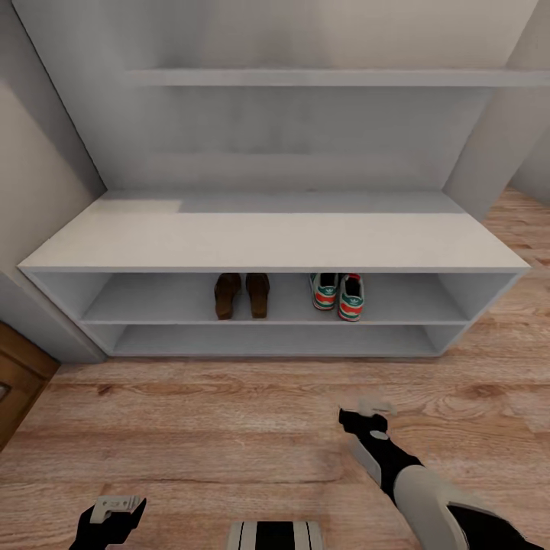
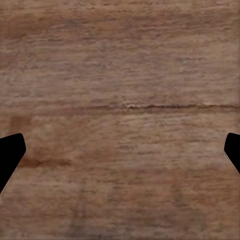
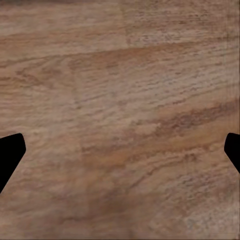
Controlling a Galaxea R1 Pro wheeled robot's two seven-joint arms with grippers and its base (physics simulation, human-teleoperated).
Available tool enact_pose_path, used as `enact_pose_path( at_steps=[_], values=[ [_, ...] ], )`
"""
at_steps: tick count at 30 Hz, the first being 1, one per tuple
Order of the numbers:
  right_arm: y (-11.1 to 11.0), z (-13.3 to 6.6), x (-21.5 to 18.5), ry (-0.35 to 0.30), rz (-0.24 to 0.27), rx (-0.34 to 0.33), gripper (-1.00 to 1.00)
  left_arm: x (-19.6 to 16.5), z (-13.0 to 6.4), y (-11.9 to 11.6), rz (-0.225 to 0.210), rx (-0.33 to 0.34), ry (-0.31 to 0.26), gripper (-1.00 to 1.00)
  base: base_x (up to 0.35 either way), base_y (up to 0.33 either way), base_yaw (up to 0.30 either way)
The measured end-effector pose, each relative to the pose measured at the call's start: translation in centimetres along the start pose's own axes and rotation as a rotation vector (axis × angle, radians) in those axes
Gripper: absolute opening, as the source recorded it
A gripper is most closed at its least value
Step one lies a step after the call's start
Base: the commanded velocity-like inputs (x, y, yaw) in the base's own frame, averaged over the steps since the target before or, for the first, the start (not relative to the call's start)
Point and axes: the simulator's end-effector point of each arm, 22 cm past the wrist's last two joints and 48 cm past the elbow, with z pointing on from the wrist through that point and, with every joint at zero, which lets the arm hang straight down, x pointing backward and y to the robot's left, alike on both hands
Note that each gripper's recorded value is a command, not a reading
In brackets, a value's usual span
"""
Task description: Pick up the two gym shoes and the two sandals from the corridor floor and place them onto the hallstand (shoe rack) in the corridor, making sure they are on the rack and not on the floor. Arrange them so the two gym shoes are next to each other and the two sandals are next to each other.
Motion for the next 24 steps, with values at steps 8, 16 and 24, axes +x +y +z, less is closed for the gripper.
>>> enact_pose_path(
  at_steps=[8,16,24],
  values=[
    [-6.9,-1.2,3.2,-0.079,-0.080,0.068,1.00,-0.8,-0.2,0.2,-0.002,-0.002,-0.017,1.00,0.000,0.000,0.000],
    [-8.3,-2.7,3.2,-0.138,-0.082,0.081,1.00,-2.3,-0.6,0.4,-0.002,-0.007,-0.047,1.00,0.000,0.000,0.000],
    [-8.9,-4.3,3.2,-0.198,-0.074,0.087,1.00,-1.8,-1.3,0.7,-0.018,-0.015,-0.036,1.00,0.000,0.000,0.000]
  ],
)
